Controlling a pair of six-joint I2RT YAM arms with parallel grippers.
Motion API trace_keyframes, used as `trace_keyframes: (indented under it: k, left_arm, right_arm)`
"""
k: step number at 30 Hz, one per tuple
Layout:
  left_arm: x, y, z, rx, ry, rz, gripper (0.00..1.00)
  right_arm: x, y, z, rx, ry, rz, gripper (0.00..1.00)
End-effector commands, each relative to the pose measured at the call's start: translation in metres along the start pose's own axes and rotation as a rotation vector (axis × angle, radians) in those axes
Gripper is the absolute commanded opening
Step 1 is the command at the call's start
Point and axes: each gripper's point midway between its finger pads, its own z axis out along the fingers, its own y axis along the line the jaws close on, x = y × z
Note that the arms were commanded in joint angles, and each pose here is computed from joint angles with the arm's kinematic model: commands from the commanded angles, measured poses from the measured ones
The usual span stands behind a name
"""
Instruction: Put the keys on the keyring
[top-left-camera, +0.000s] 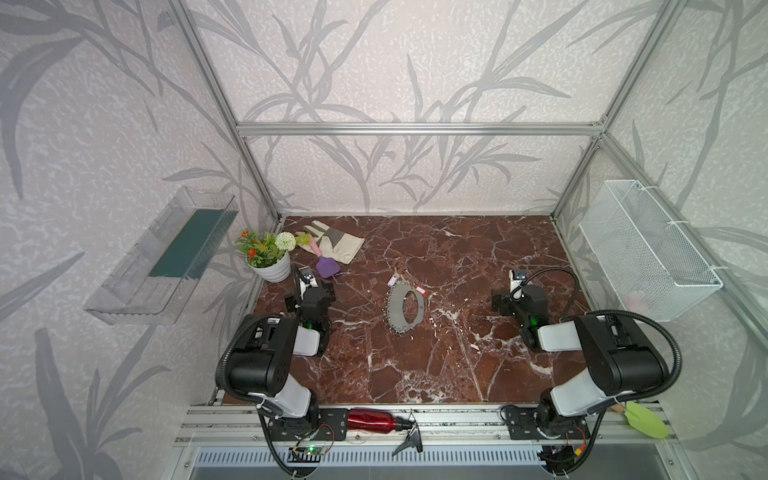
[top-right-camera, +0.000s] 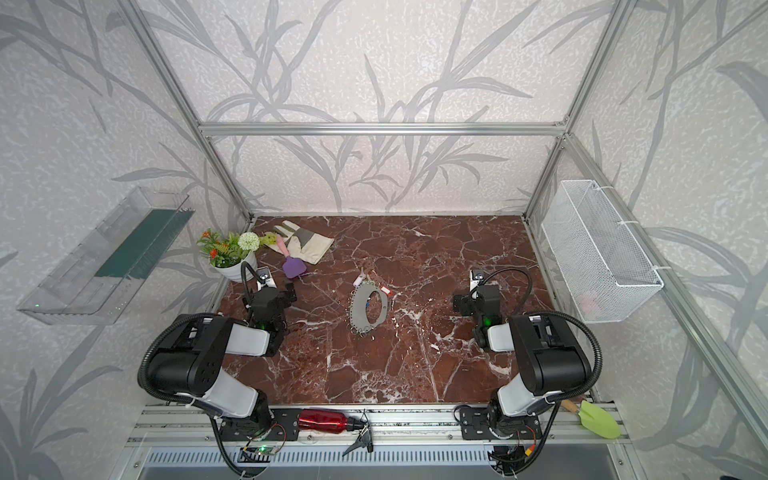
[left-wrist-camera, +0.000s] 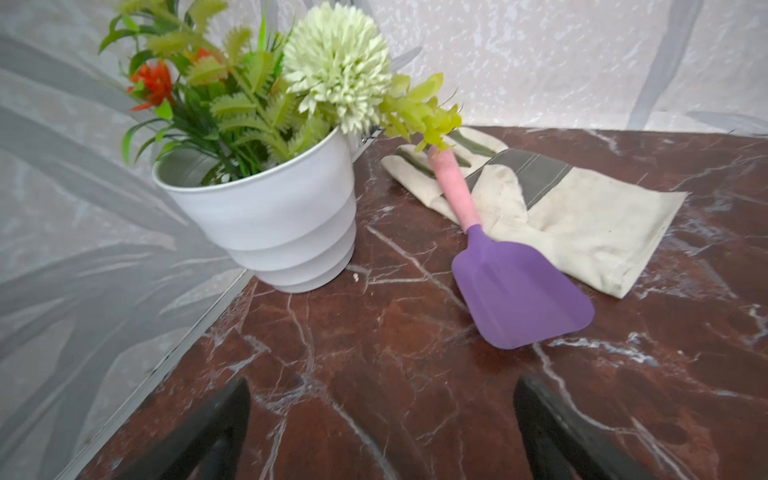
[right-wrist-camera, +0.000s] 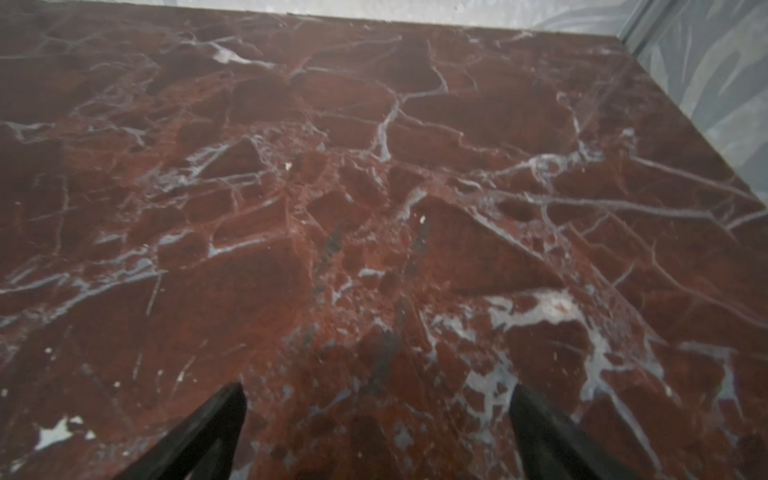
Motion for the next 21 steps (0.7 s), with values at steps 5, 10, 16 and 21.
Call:
trace_keyframes:
  k: [5,10,16,21]
  left_arm:
    - [-0.011,-0.008,0.005,0.044,-0.015,-0.028,0.99]
    - [-0.012,-0.008,0.005,0.043,-0.023,-0.027,0.99]
    - [-0.012,-0.008,0.005,0.044,-0.026,-0.028,0.99]
    - [-0.012,-0.009,0.006,0.048,-0.022,-0.026,0.99]
  right_arm:
    - [-0.036,0.029,-0.010,-0.113,-0.203,-0.122,0.99]
    - [-0.036,0.027,-0.006,-0.108,-0.173,-0.117,0.99]
    - [-0.037,0.023,0.000,-0.130,-0.142,-0.071,0.99]
    - [-0.036,0.018,0.001,-0.159,-0.139,-0.039,0.99]
